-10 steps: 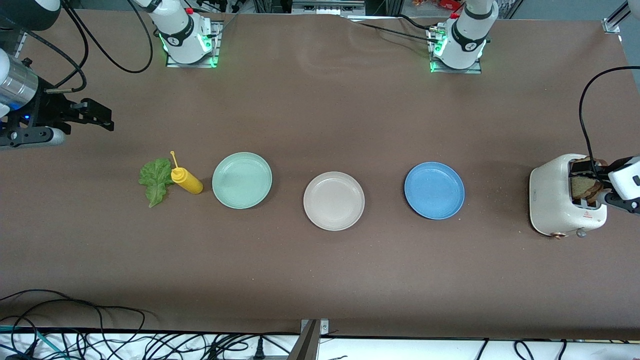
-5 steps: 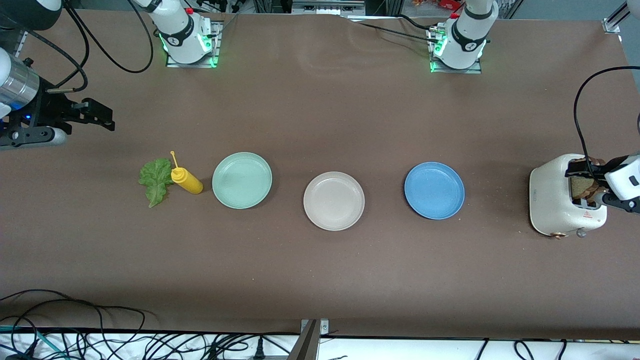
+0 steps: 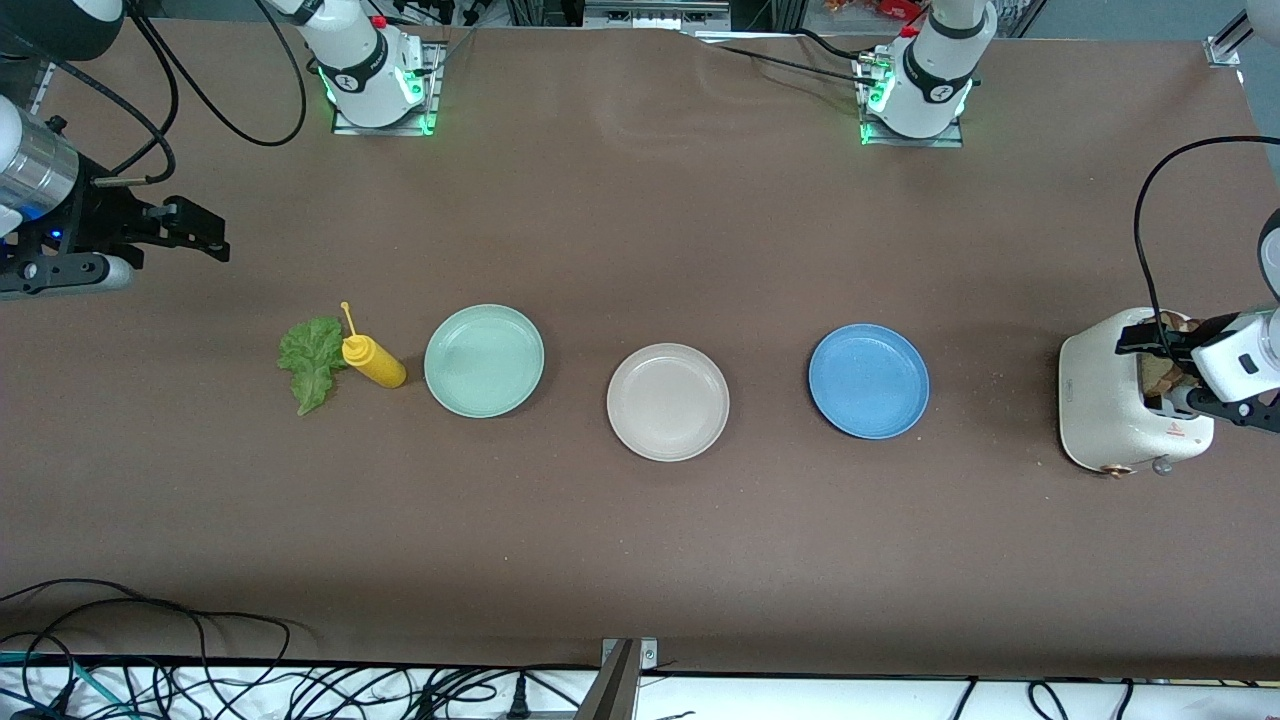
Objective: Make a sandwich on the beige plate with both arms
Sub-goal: 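Close the left gripper on one bread slice in the toaster, then lift the bread slice out of the toaster with the left gripper, then carry the bread slice over the beige plate with the left gripper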
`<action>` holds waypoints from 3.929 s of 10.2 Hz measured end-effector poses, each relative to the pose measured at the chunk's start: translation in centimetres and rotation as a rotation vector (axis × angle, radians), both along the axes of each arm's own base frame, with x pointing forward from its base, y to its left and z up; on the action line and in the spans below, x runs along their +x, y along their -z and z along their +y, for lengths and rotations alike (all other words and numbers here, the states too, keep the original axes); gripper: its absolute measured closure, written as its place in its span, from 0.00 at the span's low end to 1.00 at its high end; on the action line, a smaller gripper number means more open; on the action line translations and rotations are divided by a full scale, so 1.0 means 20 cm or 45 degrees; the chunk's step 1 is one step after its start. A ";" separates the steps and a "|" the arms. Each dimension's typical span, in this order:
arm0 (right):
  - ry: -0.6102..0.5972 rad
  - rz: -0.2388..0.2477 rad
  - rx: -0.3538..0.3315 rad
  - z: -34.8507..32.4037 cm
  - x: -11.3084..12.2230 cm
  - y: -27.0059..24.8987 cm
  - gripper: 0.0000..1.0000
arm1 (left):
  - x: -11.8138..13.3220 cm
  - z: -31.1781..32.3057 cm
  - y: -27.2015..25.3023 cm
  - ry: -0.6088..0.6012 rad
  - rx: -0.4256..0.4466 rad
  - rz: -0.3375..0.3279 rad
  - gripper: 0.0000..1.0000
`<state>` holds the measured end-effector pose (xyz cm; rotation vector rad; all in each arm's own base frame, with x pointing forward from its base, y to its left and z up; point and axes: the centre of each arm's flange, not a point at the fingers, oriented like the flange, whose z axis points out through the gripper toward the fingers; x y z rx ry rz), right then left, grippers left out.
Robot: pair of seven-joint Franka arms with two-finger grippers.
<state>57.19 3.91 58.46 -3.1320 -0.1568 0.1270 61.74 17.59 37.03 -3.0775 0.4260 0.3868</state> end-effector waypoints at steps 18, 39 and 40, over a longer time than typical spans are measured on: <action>0.003 0.000 0.000 -0.01 0.00 0.00 0.00 | 0.01 0.18 -0.19 0.144 0.073 -0.070 0.90; 0.002 -0.112 -0.069 -0.06 0.08 0.01 0.00 | 0.16 -2.13 0.19 -0.283 -0.989 0.521 0.90; -0.008 -0.113 -0.097 -0.06 0.09 0.03 0.00 | 0.16 -2.21 0.25 -0.338 -1.007 0.518 0.90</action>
